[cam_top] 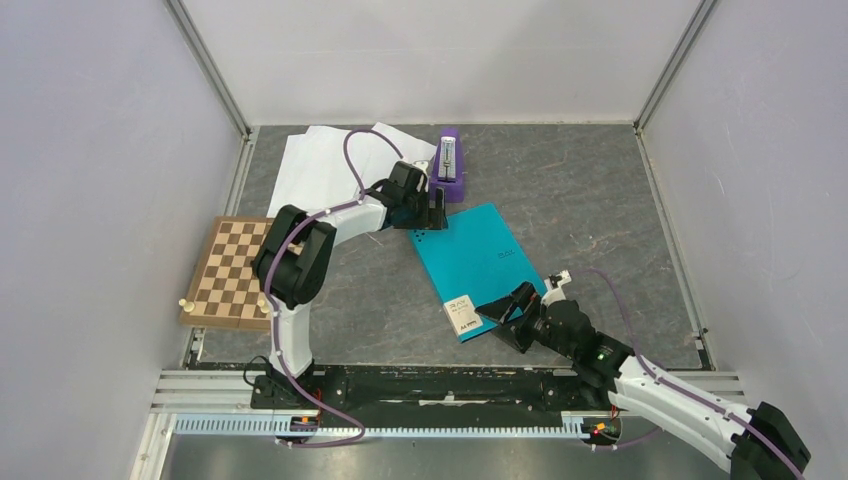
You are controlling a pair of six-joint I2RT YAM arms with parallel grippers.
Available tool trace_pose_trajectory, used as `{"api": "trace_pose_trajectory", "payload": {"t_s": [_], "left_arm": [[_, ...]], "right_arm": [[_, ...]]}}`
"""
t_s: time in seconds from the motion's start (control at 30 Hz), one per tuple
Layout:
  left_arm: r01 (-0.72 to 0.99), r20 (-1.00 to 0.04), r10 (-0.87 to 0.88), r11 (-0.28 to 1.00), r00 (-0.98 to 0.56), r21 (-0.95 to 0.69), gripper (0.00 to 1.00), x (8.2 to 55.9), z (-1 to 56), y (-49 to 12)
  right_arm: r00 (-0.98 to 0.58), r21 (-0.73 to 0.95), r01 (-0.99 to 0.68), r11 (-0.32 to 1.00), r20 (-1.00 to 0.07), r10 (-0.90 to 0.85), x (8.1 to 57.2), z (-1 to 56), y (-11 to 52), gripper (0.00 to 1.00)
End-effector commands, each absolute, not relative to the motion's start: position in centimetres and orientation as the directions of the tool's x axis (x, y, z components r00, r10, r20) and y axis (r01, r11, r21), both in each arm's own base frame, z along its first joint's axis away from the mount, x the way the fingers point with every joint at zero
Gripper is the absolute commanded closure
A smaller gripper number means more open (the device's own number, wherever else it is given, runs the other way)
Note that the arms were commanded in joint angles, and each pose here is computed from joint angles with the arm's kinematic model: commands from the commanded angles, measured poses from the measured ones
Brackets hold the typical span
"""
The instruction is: Put the files into the folder
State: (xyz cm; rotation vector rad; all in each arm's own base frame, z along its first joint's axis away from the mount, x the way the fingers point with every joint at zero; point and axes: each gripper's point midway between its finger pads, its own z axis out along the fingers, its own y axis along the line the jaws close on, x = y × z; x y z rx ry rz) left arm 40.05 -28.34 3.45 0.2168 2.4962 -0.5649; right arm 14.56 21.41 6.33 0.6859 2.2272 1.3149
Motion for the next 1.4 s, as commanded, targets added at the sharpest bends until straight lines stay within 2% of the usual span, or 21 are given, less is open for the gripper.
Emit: {"api": "trace_pose_trajectory", "payload": {"t_s": [0.0,0.33,0.8,1.37], "left_arm": [[0.242,-0.502,0.034,0.903,-0.864,-0.356,0.09,38.0,2.8,-27.6],[0.212,-0.456,0.028,0.909,-0.890,-0.358,0.10,37.0,1.9,-27.3],[0.102,-0.387,-0.037,0.938,-0.921,-0.331,0.11,34.9,1.5,-25.4],[0.027,-0.351,-0.071,0.963,-0.934,-0.267,0.11,34.0,0.7,-23.8]], "right_arm": [[-0.734,0.870,0.233,0.435,-0.137,0.666,14.3,2.1,19.7,0.02],[-0.715,0.852,0.205,0.482,-0.206,0.668,14.8,1.0,19.0,0.02],[-0.722,0.857,0.216,0.468,-0.182,0.667,13.8,-0.7,18.4,0.02],[-0.750,0.782,0.279,0.558,-0.185,0.635,12.8,-2.6,17.7,0.02]]}}
